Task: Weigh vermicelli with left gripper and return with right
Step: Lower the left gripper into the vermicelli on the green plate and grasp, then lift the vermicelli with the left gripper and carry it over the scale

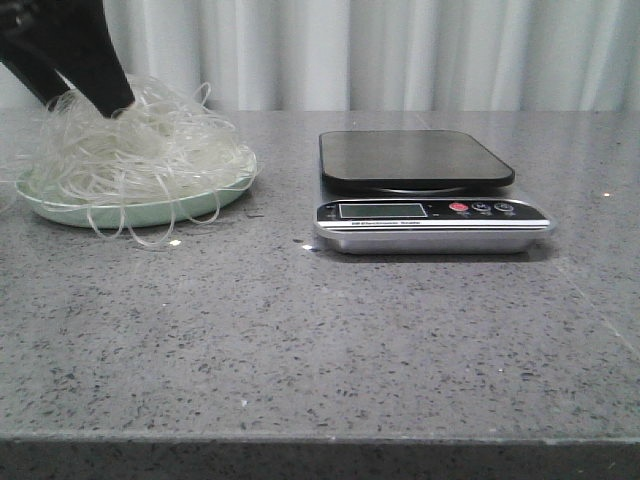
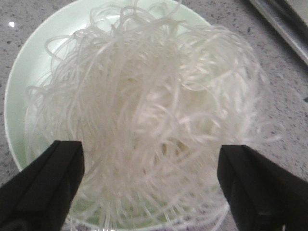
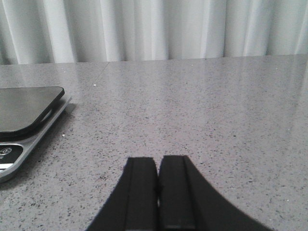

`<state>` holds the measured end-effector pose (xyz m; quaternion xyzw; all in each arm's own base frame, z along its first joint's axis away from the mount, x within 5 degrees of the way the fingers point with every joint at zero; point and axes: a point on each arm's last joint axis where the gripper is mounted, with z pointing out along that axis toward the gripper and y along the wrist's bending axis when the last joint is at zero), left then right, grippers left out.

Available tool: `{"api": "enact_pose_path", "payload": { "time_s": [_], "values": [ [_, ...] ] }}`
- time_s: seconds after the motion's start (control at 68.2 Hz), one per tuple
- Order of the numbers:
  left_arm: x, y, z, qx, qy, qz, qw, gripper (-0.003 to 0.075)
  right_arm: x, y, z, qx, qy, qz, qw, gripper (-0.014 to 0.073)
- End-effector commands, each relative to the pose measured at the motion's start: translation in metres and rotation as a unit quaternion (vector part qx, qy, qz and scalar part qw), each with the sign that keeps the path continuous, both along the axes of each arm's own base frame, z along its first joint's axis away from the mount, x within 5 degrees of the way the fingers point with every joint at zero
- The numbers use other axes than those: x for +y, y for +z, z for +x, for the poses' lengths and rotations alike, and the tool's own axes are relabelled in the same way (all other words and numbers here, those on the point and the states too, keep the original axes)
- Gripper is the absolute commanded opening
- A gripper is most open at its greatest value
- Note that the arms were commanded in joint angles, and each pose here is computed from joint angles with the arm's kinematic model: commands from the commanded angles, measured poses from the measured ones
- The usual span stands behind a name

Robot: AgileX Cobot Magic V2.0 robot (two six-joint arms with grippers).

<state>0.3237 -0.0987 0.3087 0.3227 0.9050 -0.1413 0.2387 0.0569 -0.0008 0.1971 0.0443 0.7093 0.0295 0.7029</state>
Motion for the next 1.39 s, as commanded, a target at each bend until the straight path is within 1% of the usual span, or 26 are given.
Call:
{"api": "enact_pose_path", "payload": {
  "time_s": [0.0,0.308,0.455,0.469,0.484,0.572,0.587,0.601,0.616,0.631,0.645,0.66,0.704,0.748,0.763,0.777,0.821,0.865,0.983,1.1,1.188,1.379],
  "values": [
    [-0.006,0.018,0.006,-0.049,0.013,-0.032,0.998,0.0613,-0.001,0.010,-0.002,-0.049,-0.004,-0.002,0.999,0.0151],
    [-0.008,-0.003,0.020,-0.032,0.020,-0.028,0.999,0.0613,-0.001,0.010,-0.002,-0.049,-0.004,-0.002,0.999,0.0151],
    [-0.009,-0.007,0.022,-0.026,0.020,-0.026,0.999,0.0575,-0.001,0.010,-0.002,-0.049,-0.004,-0.002,0.999,0.0151],
    [-0.009,-0.008,0.023,-0.025,0.020,-0.026,0.999,0.0553,-0.001,0.010,-0.002,-0.049,-0.004,-0.002,0.999,0.0151],
    [-0.009,-0.008,0.023,-0.025,0.020,-0.026,0.999,0.0553,-0.001,0.010,-0.002,-0.049,-0.004,-0.002,0.999,0.0151],
    [-0.009,-0.008,0.022,-0.025,0.020,-0.026,0.999,0.0479,-0.001,0.010,-0.002,-0.049,-0.004,-0.002,0.999,0.0151],
    [-0.009,-0.008,0.022,-0.025,0.020,-0.026,0.999,0.0447,-0.001,0.010,-0.002,-0.049,-0.004,-0.002,0.999,0.0151],
    [-0.009,-0.008,0.022,-0.025,0.020,-0.026,0.999,0.0447,-0.001,0.010,-0.002,-0.049,-0.004,-0.002,0.999,0.0151],
    [-0.009,-0.008,0.022,-0.025,0.020,-0.026,0.999,0.0421,-0.001,0.010,-0.002,-0.049,-0.004,-0.002,0.999,0.0151],
    [-0.009,-0.008,0.022,-0.025,0.020,-0.026,0.999,0.0413,-0.001,0.010,-0.002,-0.049,-0.004,-0.002,0.999,0.0151],
    [-0.009,-0.008,0.022,-0.025,0.020,-0.026,0.999,0.0386,-0.001,0.010,-0.002,-0.049,-0.004,-0.002,0.999,0.0151],
    [-0.009,-0.008,0.022,-0.025,0.020,-0.026,0.999,0.0377,-0.001,0.010,-0.002,-0.049,-0.004,-0.002,0.999,0.0151],
    [-0.009,-0.008,0.022,-0.025,0.020,-0.026,0.999,0.0314,-0.001,0.010,-0.002,-0.049,-0.004,-0.002,0.999,0.0151],
    [-0.009,-0.008,0.022,-0.025,0.020,-0.026,0.999,0.0267,-0.001,0.010,-0.002,-0.049,-0.004,-0.002,0.999,0.0151],
    [-0.009,-0.008,0.022,-0.025,0.020,-0.026,0.999,0.0238,-0.001,0.010,-0.002,-0.049,-0.004,-0.002,0.999,0.0151],
    [-0.009,-0.008,0.022,-0.025,0.020,-0.026,0.999,0.0238,-0.001,0.010,-0.002,-0.049,-0.004,-0.002,0.999,0.0151],
    [-0.009,-0.008,0.023,-0.025,0.020,-0.026,0.999,0.0173,-0.001,0.010,-0.002,-0.049,-0.004,-0.002,0.999,0.0151],
    [-0.009,-0.007,0.023,-0.026,0.020,-0.026,0.999,0.0130,-0.001,0.010,-0.002,-0.049,-0.004,-0.002,0.999,0.0151],
    [-0.009,-0.006,0.024,-0.030,0.021,-0.027,0.999,0.0143,-0.001,0.010,-0.002,-0.049,-0.004,-0.002,0.999,0.0151],
    [-0.010,0.006,0.023,-0.032,0.011,-0.030,0.999,0.0143,-0.001,0.010,-0.002,-0.049,-0.004,-0.002,0.999,0.0151],
    [-0.011,0.021,0.023,-0.035,-0.001,-0.032,0.999,0.0143,-0.001,0.011,-0.002,-0.052,-0.005,-0.002,0.999,0.0151],
    [-0.016,0.070,0.020,-0.071,-0.024,-0.063,0.995,0.0143,-0.001,0.011,-0.002,-0.052,-0.005,-0.002,0.999,0.0151]
  ]
}}
